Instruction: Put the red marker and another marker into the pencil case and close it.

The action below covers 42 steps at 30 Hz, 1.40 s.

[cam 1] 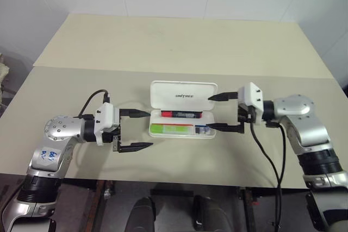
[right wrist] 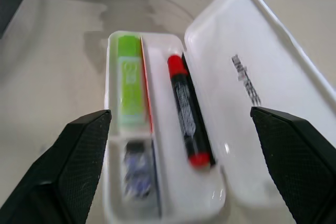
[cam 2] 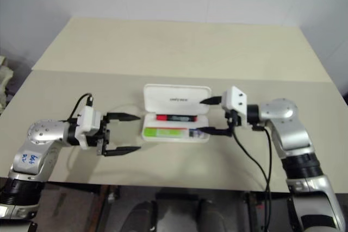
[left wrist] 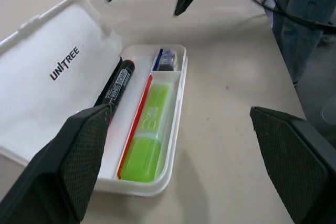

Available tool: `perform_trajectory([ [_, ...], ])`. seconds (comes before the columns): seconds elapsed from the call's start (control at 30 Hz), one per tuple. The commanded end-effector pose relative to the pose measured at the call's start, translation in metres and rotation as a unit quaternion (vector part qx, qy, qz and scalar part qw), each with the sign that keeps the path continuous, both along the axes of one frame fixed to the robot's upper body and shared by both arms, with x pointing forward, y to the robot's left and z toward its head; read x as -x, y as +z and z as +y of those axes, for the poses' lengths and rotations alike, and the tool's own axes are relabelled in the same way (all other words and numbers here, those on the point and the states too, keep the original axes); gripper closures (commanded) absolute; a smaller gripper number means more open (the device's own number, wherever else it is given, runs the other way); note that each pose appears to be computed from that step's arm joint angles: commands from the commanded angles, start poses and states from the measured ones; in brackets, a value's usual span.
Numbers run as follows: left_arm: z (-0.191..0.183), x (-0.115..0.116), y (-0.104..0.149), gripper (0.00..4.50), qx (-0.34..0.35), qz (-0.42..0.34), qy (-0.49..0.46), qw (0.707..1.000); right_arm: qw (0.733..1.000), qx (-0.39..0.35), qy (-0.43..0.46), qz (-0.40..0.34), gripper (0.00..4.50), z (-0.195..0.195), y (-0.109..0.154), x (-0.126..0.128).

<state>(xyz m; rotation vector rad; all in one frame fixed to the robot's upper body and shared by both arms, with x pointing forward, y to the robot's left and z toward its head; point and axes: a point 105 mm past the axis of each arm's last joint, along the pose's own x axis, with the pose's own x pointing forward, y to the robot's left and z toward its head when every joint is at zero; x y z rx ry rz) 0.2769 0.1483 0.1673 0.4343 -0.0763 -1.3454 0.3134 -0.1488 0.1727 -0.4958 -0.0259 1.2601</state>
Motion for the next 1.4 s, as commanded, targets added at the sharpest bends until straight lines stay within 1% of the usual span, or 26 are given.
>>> perform_trajectory([
  [0.03,0.006,-0.005,0.014,0.0,0.019,-0.022,0.013,0.999,0.999,-0.019,-0.041,-0.028,0.03,-0.025,0.016,0.011],
  [0.17,0.012,-0.011,0.022,0.0,0.04,-0.029,0.022,0.999,0.996,-0.016,-0.086,-0.029,0.03,-0.051,0.013,0.029],
  [0.2,0.013,-0.012,0.024,0.39,0.047,-0.03,0.023,0.998,0.995,-0.016,-0.096,-0.032,0.0,-0.055,0.013,0.034],
  [0.27,0.014,-0.012,0.026,0.93,0.053,-0.03,0.022,0.998,0.993,-0.018,-0.111,-0.036,0.0,-0.06,0.013,0.038],
  [0.33,0.015,-0.012,0.025,1.6,0.054,-0.028,0.02,0.998,0.992,-0.019,-0.119,-0.041,0.0,-0.062,0.013,0.041],
  [0.57,0.015,-0.012,0.022,4.1,0.059,-0.026,0.024,0.998,0.99,-0.03,-0.13,-0.053,0.0,-0.06,0.015,0.039],
  [0.6,0.016,-0.012,0.023,4.4,0.06,-0.027,0.026,0.998,0.989,-0.03,-0.13,-0.055,0.0,-0.06,0.016,0.038],
  [0.63,0.018,-0.013,0.022,4.48,0.062,-0.029,0.033,0.997,0.989,-0.03,-0.13,-0.058,0.0,-0.059,0.017,0.035],
  [0.8,0.024,-0.02,0.022,4.48,0.072,-0.053,0.07,0.994,0.989,-0.03,-0.129,-0.063,0.0,-0.057,0.019,0.031],
  [0.9,0.027,-0.031,0.021,4.48,0.062,-0.075,0.115,0.989,0.989,-0.028,-0.128,-0.064,0.0,-0.056,0.018,0.03],
  [0.97,0.031,-0.049,0.024,4.48,0.08,-0.098,0.184,0.975,0.989,-0.028,-0.127,-0.065,0.0,-0.053,0.017,0.029],
  [1.03,0.032,-0.059,0.024,4.48,0.091,-0.106,0.227,0.964,0.989,-0.029,-0.126,-0.065,0.0,-0.052,0.017,0.028],
  [1.23,0.03,-0.086,0.01,4.48,0.103,-0.074,0.304,0.944,0.989,-0.032,-0.126,-0.067,0.0,-0.048,0.017,0.027],
  [1.4,0.019,-0.102,0.001,4.48,0.096,-0.047,0.316,0.943,0.989,-0.034,-0.126,-0.068,0.0,-0.047,0.016,0.029],
])
